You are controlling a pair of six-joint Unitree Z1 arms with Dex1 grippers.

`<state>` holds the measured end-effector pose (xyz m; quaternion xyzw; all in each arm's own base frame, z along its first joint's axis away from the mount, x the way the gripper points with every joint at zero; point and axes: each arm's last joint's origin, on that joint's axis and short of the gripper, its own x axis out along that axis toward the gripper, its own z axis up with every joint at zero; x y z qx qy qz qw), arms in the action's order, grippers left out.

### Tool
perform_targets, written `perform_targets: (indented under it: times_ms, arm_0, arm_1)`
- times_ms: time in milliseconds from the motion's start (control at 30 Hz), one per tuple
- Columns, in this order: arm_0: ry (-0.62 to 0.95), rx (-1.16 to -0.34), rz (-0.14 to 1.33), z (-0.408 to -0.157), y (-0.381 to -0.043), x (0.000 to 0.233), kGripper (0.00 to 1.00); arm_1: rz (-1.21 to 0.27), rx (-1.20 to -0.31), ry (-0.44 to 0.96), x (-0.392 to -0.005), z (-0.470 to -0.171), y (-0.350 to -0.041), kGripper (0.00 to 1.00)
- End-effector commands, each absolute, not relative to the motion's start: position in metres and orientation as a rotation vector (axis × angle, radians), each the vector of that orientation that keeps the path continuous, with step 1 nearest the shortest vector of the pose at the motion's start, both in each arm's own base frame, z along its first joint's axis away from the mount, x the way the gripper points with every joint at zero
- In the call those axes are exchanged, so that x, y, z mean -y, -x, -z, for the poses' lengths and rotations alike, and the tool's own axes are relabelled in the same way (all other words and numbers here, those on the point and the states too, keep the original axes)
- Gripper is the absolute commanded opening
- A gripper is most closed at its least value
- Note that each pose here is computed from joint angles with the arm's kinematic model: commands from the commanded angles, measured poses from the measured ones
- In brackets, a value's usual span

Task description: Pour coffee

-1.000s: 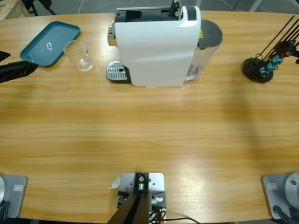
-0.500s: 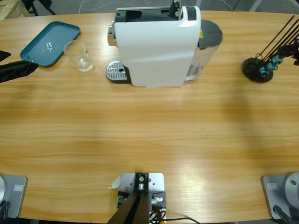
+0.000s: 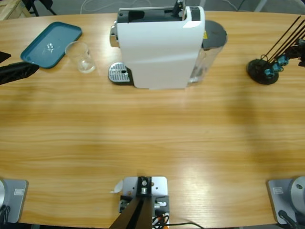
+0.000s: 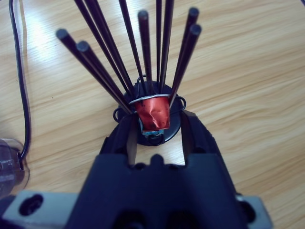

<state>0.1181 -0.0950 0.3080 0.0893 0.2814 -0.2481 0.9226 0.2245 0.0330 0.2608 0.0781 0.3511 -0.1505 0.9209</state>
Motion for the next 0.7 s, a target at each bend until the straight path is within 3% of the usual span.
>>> perform_targets:
  times_ms: [33,467,700]
  arm_0:
    - [-0.202,-0.588,0.527,-0.299,-0.112,0.092,0.931]
    - [-0.203,-0.590,0.528,-0.299,-0.113,0.093,0.931]
    - [-0.203,-0.593,0.532,-0.298,-0.114,0.094,0.931]
  arm_1:
    - [0.340,-0.756,-0.146,-0.028,-0.247,-0.221,0.000]
    - [0.312,-0.687,-0.114,-0.028,-0.268,-0.211,0.000]
    - [0.289,-0.631,-0.116,-0.029,-0.322,-0.200,0.000]
